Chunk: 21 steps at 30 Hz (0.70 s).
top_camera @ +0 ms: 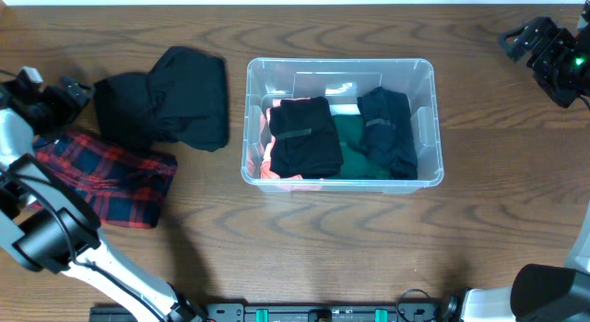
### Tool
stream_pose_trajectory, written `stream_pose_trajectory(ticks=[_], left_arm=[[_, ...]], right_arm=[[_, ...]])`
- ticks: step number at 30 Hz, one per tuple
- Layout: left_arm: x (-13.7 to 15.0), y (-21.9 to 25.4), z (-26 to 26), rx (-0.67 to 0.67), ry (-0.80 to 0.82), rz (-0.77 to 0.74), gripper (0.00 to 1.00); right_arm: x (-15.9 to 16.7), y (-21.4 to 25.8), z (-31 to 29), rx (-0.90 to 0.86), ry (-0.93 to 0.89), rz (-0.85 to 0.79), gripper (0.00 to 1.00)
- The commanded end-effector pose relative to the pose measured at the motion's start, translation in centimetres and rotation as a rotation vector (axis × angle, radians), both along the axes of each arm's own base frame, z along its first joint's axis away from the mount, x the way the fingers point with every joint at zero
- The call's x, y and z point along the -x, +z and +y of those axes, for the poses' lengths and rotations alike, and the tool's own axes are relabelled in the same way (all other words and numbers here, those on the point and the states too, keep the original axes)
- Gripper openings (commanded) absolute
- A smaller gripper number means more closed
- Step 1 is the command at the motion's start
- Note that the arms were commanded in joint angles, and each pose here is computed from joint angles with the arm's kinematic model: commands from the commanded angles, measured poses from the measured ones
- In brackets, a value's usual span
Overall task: Pack container
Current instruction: 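Reach the left gripper to the black garment and grasp it, then lift the black garment over and into the bin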
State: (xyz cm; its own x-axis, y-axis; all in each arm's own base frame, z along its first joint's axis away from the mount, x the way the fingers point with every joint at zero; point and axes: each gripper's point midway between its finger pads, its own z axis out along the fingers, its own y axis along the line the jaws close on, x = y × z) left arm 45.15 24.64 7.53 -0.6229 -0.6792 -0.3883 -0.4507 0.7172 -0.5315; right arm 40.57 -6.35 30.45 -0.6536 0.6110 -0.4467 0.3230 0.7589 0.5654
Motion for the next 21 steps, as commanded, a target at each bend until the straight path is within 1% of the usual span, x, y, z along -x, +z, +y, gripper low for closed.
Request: stream_pose_trajectory(ticks=[1,9,13,16,17,19,21], left_arm=[[-1.3,-1.2,-1.2,0.003,-0.050,-0.004,0.98],[-1.5,-3.7,-1.3,-0.016,-0.046,0.048,0.98],[-1.3,-5.5,-2.0,0.013,-0.055,0.085,0.98],[-1.5,-6.5,-3.5,0.071,-0.088,0.083,0.99],[-1.6,-6.5,-4.0,0.091,-0.100,0.075,0.98],[-2.0,-6.6,-5.1,0.132,-0.128,0.055,0.93],[-2.1,-6.6,-5.7,0.146,-0.143,0.052,0.85]], right_arm=[[0.1,0.0,-0.1,-0.012,-0.003,0.001,0.99],[0.1,0.0,-0.1,-0.012,-0.003,0.001,0.99],[0.1,0.0,-0.1,-0.012,-0.003,0.001,0.99],[0.1,0.0,-0.1,-0.012,-0.003,0.001,0.99],[0.1,0.0,-0.1,-0.012,-0.003,0.001,0.99],[0.1,0.0,-0.1,-0.012,-0.003,0.001,0.99],[0.1,0.0,-0.1,-0.012,-0.003,0.001,0.99]])
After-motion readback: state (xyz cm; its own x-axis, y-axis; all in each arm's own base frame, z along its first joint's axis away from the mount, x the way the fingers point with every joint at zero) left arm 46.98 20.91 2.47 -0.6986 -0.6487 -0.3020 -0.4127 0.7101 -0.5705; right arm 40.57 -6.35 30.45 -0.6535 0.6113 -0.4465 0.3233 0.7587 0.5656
